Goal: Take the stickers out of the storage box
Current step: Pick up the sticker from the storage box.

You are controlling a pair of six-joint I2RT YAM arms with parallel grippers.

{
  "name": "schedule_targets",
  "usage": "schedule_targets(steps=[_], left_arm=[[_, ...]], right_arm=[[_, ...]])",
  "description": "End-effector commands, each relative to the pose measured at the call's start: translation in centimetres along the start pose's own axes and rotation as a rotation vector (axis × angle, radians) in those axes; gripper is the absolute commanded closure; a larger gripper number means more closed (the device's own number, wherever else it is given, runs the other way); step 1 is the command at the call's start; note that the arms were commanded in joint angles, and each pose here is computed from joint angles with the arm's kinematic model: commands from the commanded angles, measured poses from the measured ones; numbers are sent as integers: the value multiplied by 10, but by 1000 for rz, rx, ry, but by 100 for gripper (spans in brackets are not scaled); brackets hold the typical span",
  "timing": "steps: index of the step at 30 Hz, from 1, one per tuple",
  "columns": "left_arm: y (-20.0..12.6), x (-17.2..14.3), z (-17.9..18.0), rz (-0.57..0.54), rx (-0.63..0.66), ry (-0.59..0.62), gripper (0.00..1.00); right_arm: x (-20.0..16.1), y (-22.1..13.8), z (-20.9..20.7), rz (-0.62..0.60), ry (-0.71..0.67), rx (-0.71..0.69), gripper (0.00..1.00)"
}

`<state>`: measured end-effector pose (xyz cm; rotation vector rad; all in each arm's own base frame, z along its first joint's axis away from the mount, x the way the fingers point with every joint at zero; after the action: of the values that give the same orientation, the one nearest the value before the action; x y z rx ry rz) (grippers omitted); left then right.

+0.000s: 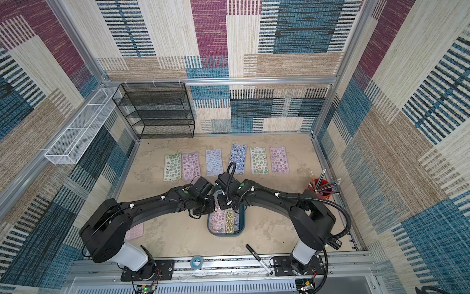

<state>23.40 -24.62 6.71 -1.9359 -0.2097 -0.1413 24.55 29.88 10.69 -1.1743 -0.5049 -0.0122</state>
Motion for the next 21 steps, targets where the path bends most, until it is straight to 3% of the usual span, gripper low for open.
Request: schedule_targets(steps=[1, 6, 21], left_arm=[[-3, 3, -3, -15, -16, -23, 87], [-3, 4, -4, -17, -19, -29, 87], [4, 3, -10, -10, -53, -47, 86]], right_arm=[[0, -5, 2, 0, 54, 71, 58], [-14, 8, -1, 57, 117, 187, 56], [-37, 49, -2, 156, 192, 283, 56]])
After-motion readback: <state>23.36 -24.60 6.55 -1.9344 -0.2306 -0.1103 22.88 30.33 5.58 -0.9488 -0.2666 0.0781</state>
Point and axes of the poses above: each gripper's point midway between its finger pads, its own y axis out along the fingers, its own z axis along the line the jaws close on, x = y × z, the point moved 2 cm from there along -y, back along the fingers, and after that the axes turned 2 degrees about y, right-handed, at the moved point
